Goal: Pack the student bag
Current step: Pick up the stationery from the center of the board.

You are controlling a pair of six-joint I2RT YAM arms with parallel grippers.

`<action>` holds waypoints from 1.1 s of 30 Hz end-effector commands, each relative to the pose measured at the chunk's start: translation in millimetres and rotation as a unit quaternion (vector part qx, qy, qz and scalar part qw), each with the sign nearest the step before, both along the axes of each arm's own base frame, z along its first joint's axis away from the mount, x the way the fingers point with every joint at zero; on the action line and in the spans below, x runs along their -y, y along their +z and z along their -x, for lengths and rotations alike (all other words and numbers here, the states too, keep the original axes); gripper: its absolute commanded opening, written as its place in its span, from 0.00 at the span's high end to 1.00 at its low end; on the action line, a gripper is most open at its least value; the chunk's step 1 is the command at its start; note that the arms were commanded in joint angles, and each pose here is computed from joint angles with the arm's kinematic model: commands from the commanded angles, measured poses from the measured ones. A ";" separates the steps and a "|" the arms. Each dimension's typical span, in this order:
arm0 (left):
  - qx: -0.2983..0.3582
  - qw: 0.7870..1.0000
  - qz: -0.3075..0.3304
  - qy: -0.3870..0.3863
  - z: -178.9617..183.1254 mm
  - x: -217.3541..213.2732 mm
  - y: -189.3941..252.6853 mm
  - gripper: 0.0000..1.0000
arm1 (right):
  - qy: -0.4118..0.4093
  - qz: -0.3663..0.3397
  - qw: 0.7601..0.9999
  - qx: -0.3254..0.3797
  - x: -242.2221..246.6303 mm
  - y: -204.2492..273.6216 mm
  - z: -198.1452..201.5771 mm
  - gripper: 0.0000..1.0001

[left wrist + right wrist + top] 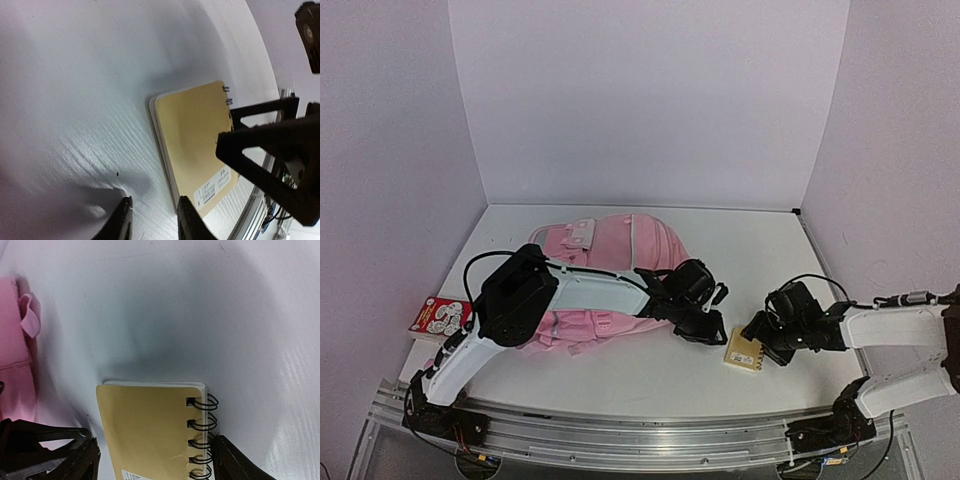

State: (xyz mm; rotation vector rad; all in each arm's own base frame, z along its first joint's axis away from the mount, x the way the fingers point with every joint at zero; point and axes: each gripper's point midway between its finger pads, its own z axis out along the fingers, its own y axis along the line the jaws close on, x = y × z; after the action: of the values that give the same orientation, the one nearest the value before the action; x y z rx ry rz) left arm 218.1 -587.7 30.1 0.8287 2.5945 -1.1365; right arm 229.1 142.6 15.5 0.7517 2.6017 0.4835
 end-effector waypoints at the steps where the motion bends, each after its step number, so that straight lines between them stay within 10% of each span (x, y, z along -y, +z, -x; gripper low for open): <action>1: -0.027 1.000 -0.006 -0.003 1.2 6.0 -10.1 0.78 | -0.011 -0.052 0.998 -0.033 -5.0 -27.7 20.5 0.27; 9: -0.044 0.999 -0.022 -0.003 6.4 -1.5 -34.5 1.00 | 0.076 -0.148 0.984 0.064 -49.0 9.7 -3.2 0.31; 23: -0.056 0.997 -0.033 0.037 -6.2 -11.7 -35.6 1.00 | 0.120 -0.171 0.977 0.048 -62.6 7.8 6.7 0.58; 29: -0.034 0.999 -0.014 0.026 -7.9 -10.2 -13.5 1.00 | 0.067 -0.127 0.989 0.039 -43.9 -3.9 -0.9 0.99; 33: 0.025 1.000 0.014 0.003 -14.2 -2.9 38.8 0.81 | 0.070 -0.108 0.991 0.039 -38.7 5.2 0.0 1.00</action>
State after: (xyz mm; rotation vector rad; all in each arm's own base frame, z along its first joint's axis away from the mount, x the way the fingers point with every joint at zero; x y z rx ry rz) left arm 227.4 -590.8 23.7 0.7685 2.6158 -1.2068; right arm 227.2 192.7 16.7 0.5908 2.5596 0.9394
